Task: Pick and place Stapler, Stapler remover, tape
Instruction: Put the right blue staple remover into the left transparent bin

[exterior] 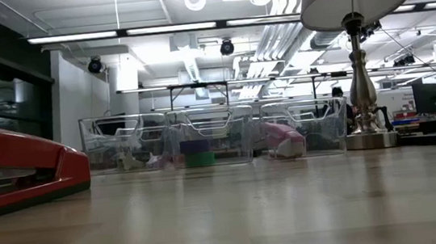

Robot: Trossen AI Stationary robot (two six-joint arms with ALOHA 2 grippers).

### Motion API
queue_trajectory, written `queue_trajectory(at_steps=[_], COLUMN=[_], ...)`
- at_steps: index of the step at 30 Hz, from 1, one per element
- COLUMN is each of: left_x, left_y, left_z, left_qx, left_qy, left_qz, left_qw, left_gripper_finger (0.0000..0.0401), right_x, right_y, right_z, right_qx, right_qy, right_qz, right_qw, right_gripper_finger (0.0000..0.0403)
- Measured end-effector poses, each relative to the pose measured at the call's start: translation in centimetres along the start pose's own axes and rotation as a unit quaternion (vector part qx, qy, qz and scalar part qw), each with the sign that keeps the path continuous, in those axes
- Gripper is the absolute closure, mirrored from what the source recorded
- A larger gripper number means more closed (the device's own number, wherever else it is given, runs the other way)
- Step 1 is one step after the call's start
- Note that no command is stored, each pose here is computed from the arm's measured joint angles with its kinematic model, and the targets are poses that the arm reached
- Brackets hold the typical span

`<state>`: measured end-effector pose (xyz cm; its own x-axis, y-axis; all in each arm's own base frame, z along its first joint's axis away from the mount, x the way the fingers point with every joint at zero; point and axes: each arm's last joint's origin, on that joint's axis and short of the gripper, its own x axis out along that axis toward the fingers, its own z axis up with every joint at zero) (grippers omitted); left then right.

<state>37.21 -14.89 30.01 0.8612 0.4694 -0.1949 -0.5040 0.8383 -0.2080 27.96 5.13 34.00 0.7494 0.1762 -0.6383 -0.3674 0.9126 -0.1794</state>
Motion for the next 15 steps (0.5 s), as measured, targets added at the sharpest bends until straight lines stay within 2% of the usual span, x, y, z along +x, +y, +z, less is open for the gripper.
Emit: queue_trajectory(at_steps=[7,15], left_x=[0.0,0.0], left_y=[0.0,-0.03], left_z=[0.0,-0.01], left_qx=[-0.001,-0.001], left_qy=[0.0,0.003], left_qz=[0.0,-0.005], left_qw=[1.0,1.0], left_gripper_finger=[0.0215,0.0297], right_x=[0.0,0.0], right_y=[0.0,0.0], right_z=[0.0,-0.01], right_qx=[0.0,0.001], right_qy=[0.0,0.0], right_qz=[0.0,0.0], right_qw=[1.0,1.0], right_gripper_finger=[0.0313,0.0313])
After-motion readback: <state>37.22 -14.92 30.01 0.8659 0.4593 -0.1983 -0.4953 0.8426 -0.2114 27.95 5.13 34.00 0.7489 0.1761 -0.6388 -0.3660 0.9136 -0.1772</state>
